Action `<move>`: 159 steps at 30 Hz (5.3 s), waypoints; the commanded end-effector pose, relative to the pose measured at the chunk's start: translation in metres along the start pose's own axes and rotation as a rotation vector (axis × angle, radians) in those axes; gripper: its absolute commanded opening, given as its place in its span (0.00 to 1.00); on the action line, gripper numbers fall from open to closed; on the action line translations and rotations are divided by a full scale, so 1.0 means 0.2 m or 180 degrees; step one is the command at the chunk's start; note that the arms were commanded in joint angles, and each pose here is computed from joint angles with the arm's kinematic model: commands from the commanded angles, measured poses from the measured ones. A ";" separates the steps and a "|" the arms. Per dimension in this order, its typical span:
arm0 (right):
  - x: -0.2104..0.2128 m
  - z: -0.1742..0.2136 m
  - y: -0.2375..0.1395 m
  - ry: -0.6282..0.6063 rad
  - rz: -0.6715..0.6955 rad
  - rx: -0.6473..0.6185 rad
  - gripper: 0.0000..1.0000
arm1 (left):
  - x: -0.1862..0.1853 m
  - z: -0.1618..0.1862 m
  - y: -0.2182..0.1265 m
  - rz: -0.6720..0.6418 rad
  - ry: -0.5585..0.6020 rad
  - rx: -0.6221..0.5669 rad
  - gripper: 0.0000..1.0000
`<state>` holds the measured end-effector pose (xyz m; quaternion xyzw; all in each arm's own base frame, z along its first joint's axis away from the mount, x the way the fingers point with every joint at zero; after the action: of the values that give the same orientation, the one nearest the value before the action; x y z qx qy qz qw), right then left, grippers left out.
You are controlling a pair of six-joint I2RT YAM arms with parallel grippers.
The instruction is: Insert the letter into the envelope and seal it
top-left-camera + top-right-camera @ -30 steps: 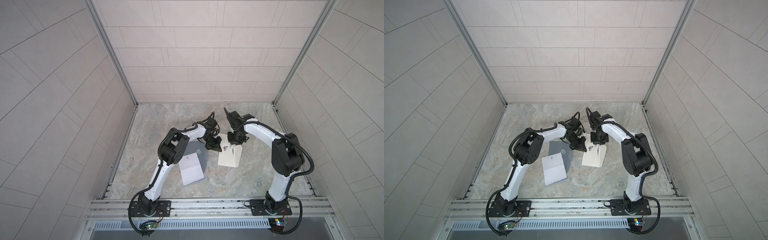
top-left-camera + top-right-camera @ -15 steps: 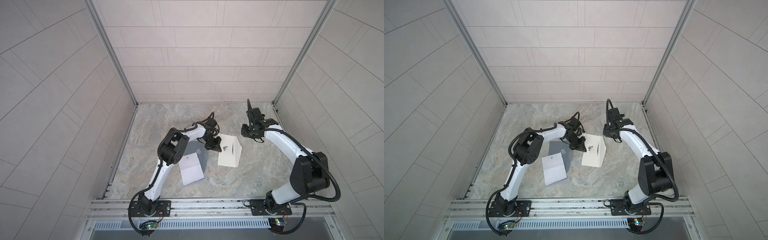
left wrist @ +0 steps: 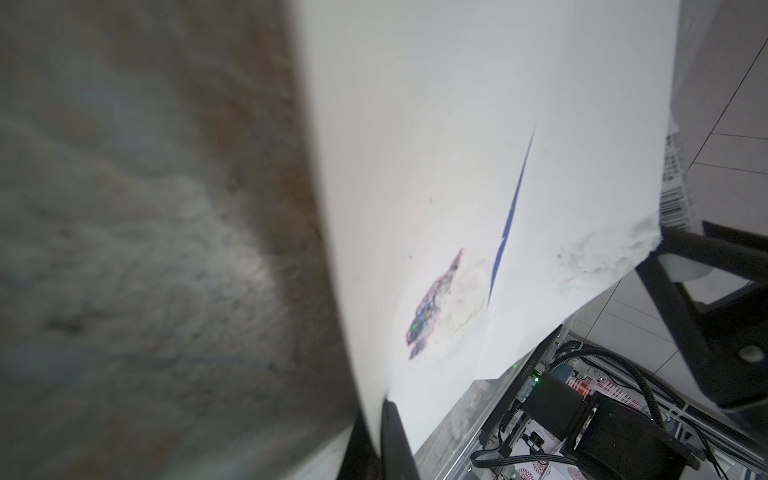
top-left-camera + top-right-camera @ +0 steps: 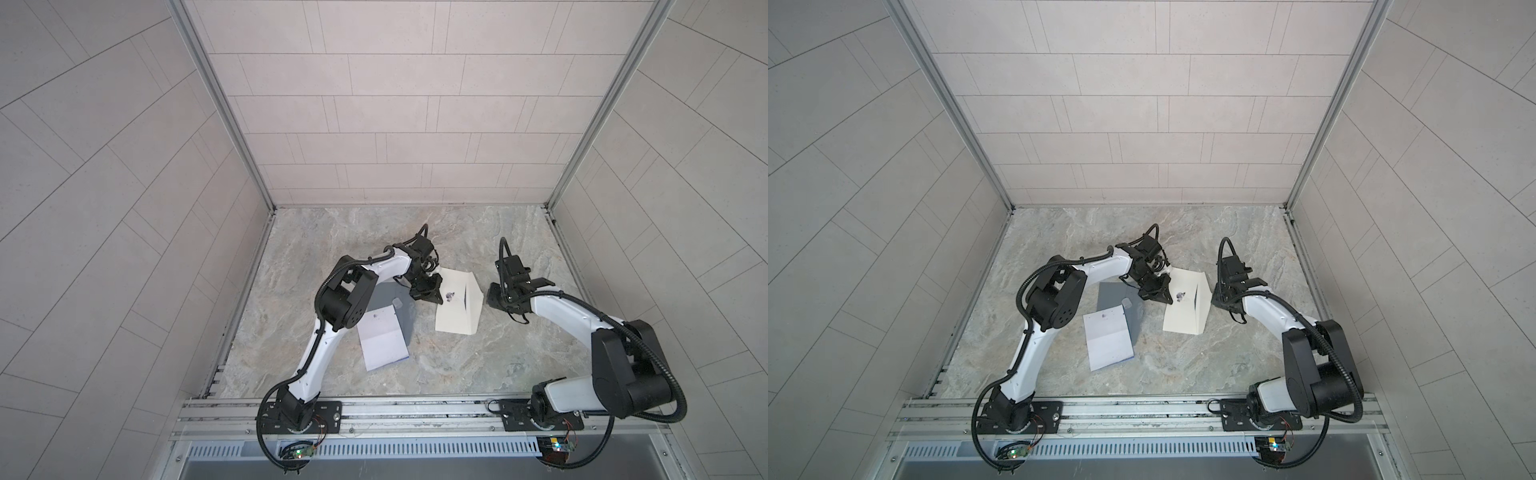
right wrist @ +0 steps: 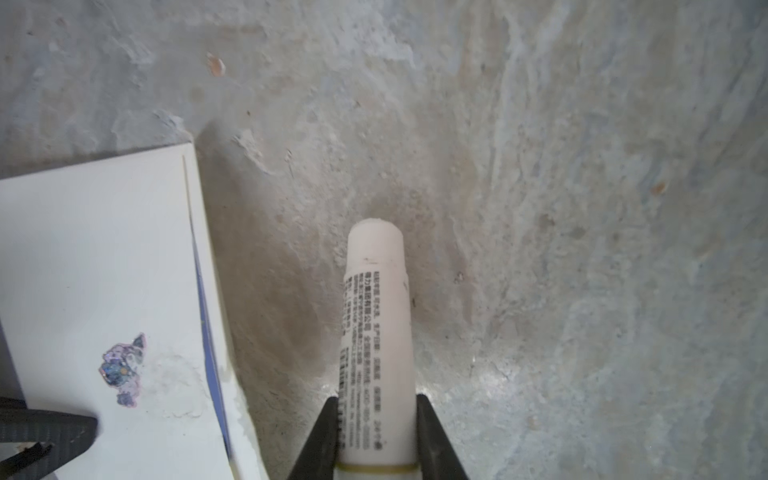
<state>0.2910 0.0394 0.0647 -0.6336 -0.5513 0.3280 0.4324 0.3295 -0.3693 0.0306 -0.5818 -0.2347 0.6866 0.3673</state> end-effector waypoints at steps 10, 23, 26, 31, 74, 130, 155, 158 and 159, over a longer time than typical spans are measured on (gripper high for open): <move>-0.03 0.26 0.06 0.0006 -0.0019 0.0608 0.31 | 0.18 0.03 0.05 -0.0355 -0.0274 0.0070 0.00; 0.03 0.11 -0.02 -0.0288 -0.0098 0.0570 0.50 | 0.18 0.04 0.05 -0.0355 -0.0277 0.0078 0.00; 0.06 0.04 -0.04 -0.0415 -0.0198 0.0559 0.42 | 0.18 0.04 0.05 -0.0347 -0.0271 0.0082 0.00; 0.14 -0.05 -0.03 -0.0503 -0.0359 0.0606 0.30 | 0.19 0.03 0.06 -0.0349 -0.0282 0.0086 0.00; 0.55 0.22 0.30 -0.0833 -0.0541 0.1616 0.01 | 0.19 0.03 0.06 -0.0362 -0.0284 0.0081 0.00; 0.51 0.07 0.35 -0.0778 -0.0015 0.1207 0.00 | 0.19 0.03 0.05 -0.0393 -0.0291 0.0079 0.00; 0.62 -0.10 0.14 -0.0888 -0.0942 0.0902 0.00 | 0.20 0.03 0.06 -0.0414 -0.0312 0.0080 0.00; 0.61 -0.05 0.16 -0.0889 -0.0931 0.0958 0.00 | 0.20 0.03 0.06 -0.0410 -0.0315 0.0081 0.00; 0.61 -0.04 0.17 -0.0891 -0.0927 0.0977 0.00 | 0.20 0.03 0.06 -0.0408 -0.0310 0.0079 0.00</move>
<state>0.3439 0.1591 0.0499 -0.4248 -0.6434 0.4114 0.4861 0.3266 -0.3629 0.0302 -0.5649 -0.2322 0.6997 0.3707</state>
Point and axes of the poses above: each gripper's point midway between its finger pads, its own y axis out along the fingers, its own x axis along the line the jaws close on, z = x × y, the point moved 2 cm from there along -y, back along the fingers, and after that the axes turned 13 degrees about -y, right-handed, at the moved point
